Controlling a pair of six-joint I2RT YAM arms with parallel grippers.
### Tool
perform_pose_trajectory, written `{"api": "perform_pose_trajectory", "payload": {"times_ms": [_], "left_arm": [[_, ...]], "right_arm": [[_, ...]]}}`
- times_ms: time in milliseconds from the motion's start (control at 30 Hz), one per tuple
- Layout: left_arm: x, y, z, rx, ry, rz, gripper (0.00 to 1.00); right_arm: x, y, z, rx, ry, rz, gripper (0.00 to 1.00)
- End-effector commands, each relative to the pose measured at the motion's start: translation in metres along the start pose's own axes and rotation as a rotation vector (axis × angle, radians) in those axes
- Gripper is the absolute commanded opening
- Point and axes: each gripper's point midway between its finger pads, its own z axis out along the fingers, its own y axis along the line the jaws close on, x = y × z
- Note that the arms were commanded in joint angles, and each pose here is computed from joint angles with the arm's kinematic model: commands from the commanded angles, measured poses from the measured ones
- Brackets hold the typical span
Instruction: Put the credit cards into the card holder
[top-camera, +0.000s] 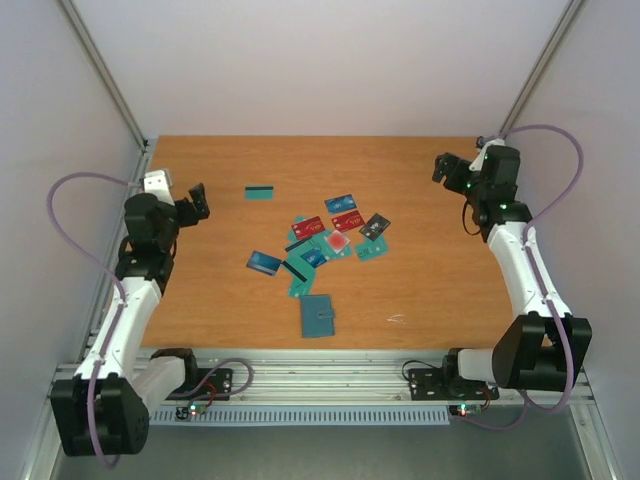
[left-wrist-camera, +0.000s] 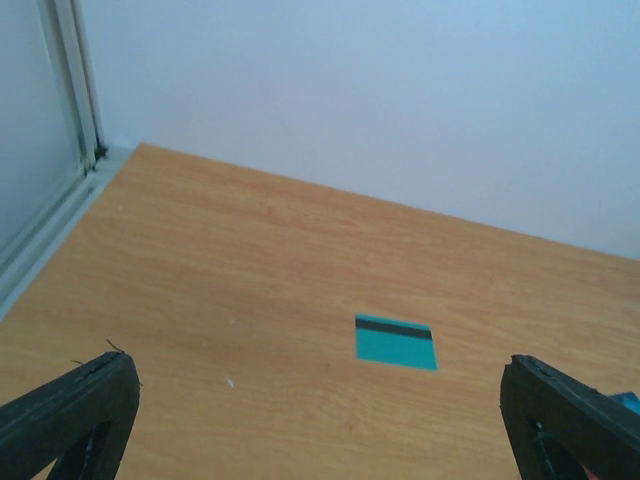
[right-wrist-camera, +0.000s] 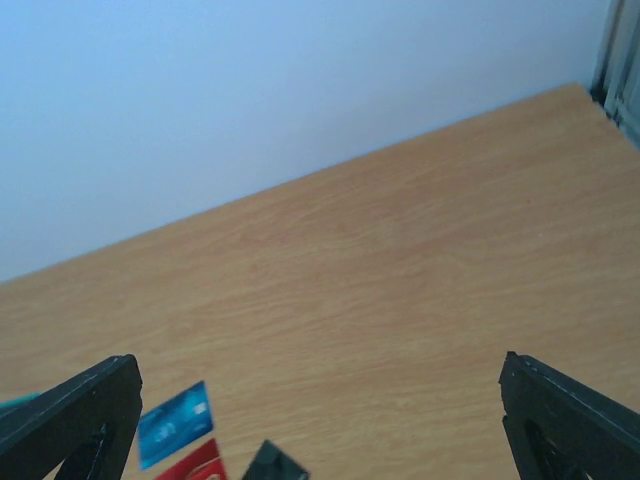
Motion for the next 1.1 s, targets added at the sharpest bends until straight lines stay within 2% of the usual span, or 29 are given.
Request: {"api": "perform_pose_trajectory", "payload": {"times_ms": [0,100,200,300,400,467,567,733,967,1067], "left_arm": [[0.024,0.003,-0.015,-0.041,0.186,-0.126,0.99],[0.040,0.003,-0.016,-0.076,0.360,-0.179,0.99],[0.076,-0.004,-0.016,-0.076,0.581,-0.277,0.99],[0.101,-0.024,-0.026,-0.026,0.676,-0.328,0.99],[0.126,-0.057,-0.046,0.068,0.772,-0.314,0.99],[0.145,-0.077,-0.059,0.141,0.839,-0.321,0.94],[0.174,-0.101,-0.081,0.233,0.922,-0.313,0.88],[0.216,-0.126,-0.110,0.318,1.039,-0.246,0.79],[0.245,-0.159,-0.127,0.441,1.126,-0.193,0.71],[0.253,-0.171,-0.126,0.475,1.153,-0.176,0.65]], "right_arm": [[0.035,-0.005,-0.009,-0.013,0.267,0.233,0.98],[0.050,0.008,-0.009,-0.072,0.391,0.268,0.99],[0.081,0.020,-0.008,-0.093,0.533,0.279,0.99],[0.118,0.039,-0.015,-0.124,0.663,0.238,0.98],[0.158,0.069,-0.031,-0.196,0.783,0.190,0.98],[0.185,0.090,-0.044,-0.251,0.858,0.132,0.98],[0.223,0.113,-0.064,-0.303,0.961,0.049,0.95],[0.274,0.128,-0.088,-0.382,1.084,0.031,0.89],[0.305,0.142,-0.103,-0.448,1.184,-0.026,0.77],[0.312,0.146,-0.103,-0.476,1.203,-0.020,0.72]]}}
